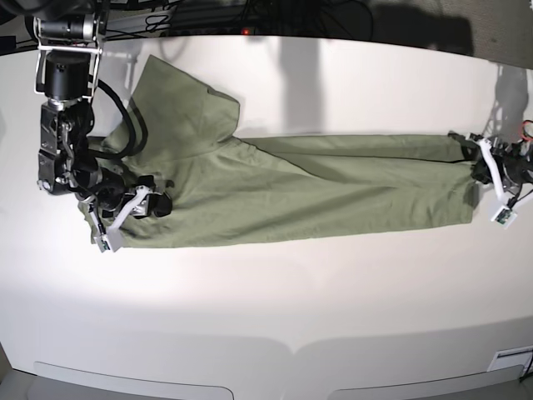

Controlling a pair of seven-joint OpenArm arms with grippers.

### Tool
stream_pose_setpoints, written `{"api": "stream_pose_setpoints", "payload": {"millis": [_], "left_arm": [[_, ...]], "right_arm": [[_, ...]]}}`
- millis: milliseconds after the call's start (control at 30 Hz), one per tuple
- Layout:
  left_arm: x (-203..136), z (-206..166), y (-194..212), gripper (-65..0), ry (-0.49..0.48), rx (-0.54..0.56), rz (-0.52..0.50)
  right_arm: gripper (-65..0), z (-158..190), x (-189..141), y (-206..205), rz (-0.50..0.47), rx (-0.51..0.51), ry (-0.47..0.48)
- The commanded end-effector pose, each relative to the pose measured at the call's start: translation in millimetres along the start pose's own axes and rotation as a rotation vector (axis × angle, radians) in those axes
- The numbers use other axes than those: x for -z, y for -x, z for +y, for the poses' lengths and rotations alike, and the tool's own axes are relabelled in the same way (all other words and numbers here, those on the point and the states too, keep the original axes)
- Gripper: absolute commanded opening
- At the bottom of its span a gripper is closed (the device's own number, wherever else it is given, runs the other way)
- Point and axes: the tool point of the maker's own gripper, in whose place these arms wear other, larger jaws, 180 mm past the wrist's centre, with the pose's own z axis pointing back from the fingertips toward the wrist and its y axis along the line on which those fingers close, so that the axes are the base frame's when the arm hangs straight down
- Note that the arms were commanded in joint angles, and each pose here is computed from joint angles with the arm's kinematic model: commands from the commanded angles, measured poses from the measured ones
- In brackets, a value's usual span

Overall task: Fold the T-shirt properly
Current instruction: 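Grasp the shirt end with the left gripper while the right holds, then pull the shirt end outward with the left gripper to straighten the strip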

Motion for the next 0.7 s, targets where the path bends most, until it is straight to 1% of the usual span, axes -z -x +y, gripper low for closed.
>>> {"api": "stream_pose_setpoints", "payload": {"millis": [0, 100, 200, 300, 367, 433, 567, 600, 667], "left_arm": [[-10, 11, -10, -65.0, -0.025, 0.013, -0.024], [-10, 8, -8, -65.0, -0.009, 0.005, -0.023], [-10, 4, 0, -65.0, 0.011, -0.006, 0.022], [-11, 5, 6, -65.0, 0.008, -0.004, 0.052], [-11, 6, 6, -65.0, 0.006, -0.002, 0.053], [-11, 11, 7, -65.0, -0.02, 0.012, 0.06], [-12, 29, 2, -65.0, -0.119, 0.07, 0.034], [-12, 32, 0, -63.7, -0.138, 0.084, 0.023], [-13, 36, -4, -50.5, -0.162, 0.102, 0.005]], "right_arm": [[-34.9, -20, -5, 27, 0.13, -0.005, 0.085], [-34.9, -20, -5, 27, 0.13, -0.005, 0.085], [-34.9, -20, -5, 27, 0.13, -0.005, 0.084], [-34.9, -20, -5, 27, 0.13, -0.005, 0.085], [-34.9, -20, -5, 27, 0.129, -0.005, 0.084], [-34.9, -20, -5, 27, 0.129, -0.005, 0.085], [-34.9, -20, -5, 27, 0.13, -0.005, 0.084], [-34.9, -20, -5, 27, 0.13, -0.005, 0.085], [-34.9, -20, -5, 27, 0.13, -0.005, 0.084]]}}
